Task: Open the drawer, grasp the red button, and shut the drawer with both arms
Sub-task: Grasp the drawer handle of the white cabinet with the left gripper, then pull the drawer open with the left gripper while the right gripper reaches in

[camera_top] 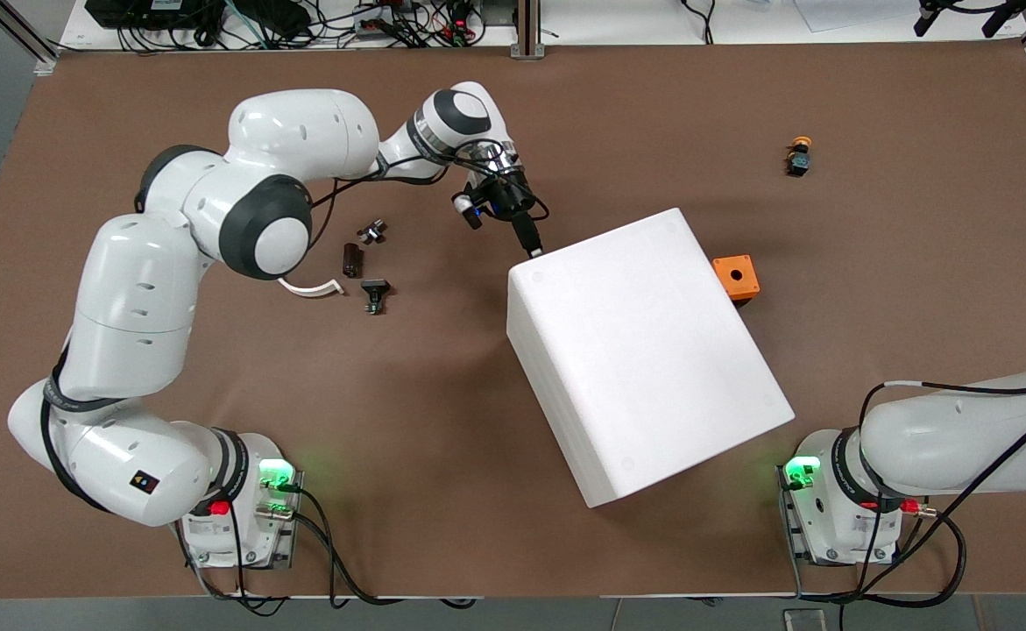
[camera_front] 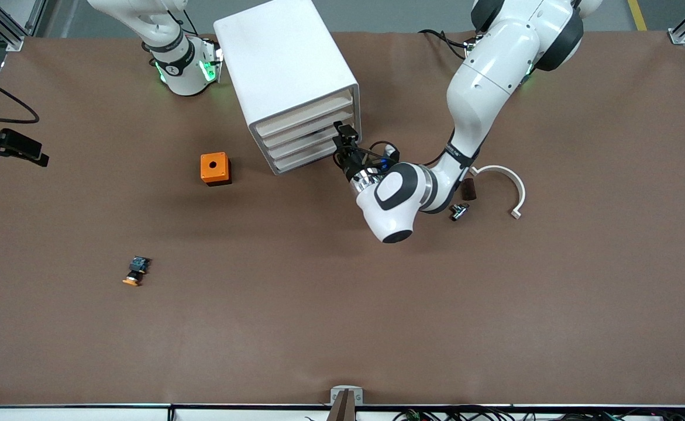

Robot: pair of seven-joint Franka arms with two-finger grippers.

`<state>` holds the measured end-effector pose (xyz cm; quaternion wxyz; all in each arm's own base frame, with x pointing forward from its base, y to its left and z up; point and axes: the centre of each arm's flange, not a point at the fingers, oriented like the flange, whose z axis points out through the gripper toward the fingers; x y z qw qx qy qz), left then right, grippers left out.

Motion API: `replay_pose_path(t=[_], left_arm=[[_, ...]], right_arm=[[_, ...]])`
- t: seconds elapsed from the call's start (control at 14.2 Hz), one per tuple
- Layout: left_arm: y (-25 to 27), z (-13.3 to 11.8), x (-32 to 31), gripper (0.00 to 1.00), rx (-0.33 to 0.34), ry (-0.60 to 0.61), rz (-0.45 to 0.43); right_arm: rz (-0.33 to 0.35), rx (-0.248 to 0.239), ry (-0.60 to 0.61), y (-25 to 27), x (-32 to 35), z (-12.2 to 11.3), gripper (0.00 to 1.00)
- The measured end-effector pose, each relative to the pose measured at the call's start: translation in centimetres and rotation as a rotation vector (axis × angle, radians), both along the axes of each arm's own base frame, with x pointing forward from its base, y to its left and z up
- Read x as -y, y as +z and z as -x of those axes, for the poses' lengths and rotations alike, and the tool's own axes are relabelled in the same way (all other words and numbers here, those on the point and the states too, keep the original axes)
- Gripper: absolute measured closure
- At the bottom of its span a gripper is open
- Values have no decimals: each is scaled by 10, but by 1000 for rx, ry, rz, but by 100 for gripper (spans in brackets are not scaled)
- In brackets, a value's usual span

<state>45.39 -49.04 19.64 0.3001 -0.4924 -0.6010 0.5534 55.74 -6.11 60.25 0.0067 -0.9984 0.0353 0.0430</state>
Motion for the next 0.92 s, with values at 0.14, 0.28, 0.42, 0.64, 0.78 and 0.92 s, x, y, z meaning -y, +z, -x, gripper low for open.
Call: replay_pose_path(t=[0.14,0.28,0.42,0.64,0.78,0.92], left_arm=[[-9,15,9,47,-15,-25,-10],[-19,29,17,49,-33,-46,-27],[-28,41,20,57,-54,-62,-49],[-30,50,22,64,-80,-82,-54],[-29,52,22,76,-95,-91,-62],[-28,53,22,83,-106,-94,-71]], right_arm=[[-1,-33,-26,-19,15,-7,0],[-3,-66,-43,-42,26,-16,0],[0,-95,-41,-58,26,-23,0],[10,-112,-31,-68,22,-27,0],[11,-109,-27,-66,20,-28,0],[16,-105,-45,-64,10,-29,0]])
